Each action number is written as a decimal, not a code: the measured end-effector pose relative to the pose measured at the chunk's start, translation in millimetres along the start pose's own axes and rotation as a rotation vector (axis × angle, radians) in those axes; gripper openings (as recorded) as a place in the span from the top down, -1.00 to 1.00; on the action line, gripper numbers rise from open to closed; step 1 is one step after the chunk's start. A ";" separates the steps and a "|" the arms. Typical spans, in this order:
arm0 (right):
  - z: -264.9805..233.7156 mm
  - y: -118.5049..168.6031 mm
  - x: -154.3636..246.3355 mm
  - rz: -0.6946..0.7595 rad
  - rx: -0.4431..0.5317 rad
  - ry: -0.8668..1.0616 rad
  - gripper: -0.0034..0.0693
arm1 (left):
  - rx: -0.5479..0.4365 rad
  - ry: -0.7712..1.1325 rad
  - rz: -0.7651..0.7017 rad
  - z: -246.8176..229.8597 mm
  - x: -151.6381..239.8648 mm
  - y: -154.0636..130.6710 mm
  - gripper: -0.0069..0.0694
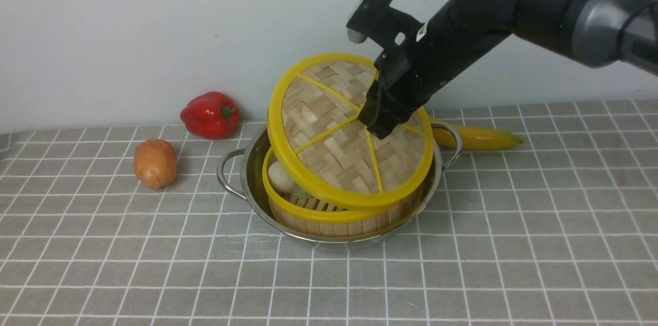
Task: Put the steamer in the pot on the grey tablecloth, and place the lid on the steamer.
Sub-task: 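Place the bamboo steamer lid onto the steamer basket in the pot with the right gripper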
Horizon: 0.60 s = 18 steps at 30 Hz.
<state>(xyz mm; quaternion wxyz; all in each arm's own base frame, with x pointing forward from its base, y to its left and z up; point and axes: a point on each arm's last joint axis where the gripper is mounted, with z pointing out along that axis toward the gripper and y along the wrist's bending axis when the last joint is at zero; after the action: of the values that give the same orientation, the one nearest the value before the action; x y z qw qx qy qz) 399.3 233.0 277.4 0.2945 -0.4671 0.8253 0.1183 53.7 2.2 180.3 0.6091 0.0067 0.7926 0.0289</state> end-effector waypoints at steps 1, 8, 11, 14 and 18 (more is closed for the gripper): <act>0.0 0.1 -0.1 -0.006 -0.001 -0.001 0.51 | 0.000 0.000 0.000 0.0 0.0 0.0 0.18; 0.7 3.8 -2.8 -0.048 -0.003 -0.008 0.51 | 0.000 0.000 0.000 0.0 0.0 0.0 0.18; 1.5 6.3 -5.9 -0.064 0.002 -0.026 0.51 | 0.000 0.000 0.000 0.0 0.0 0.0 0.18; 1.5 6.6 -6.4 -0.063 0.002 -0.030 0.51 | 0.000 0.000 0.000 0.0 0.0 0.0 0.18; 1.5 6.6 -6.4 -0.063 0.002 -0.030 0.51 | 0.000 0.000 0.000 0.0 0.0 0.0 0.18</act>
<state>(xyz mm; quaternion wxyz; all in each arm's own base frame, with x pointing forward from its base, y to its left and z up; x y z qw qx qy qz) 396.8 241.8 279.5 0.3109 -0.4906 0.8059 0.1149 53.7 2.2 180.3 0.6091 0.0067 0.7926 0.0289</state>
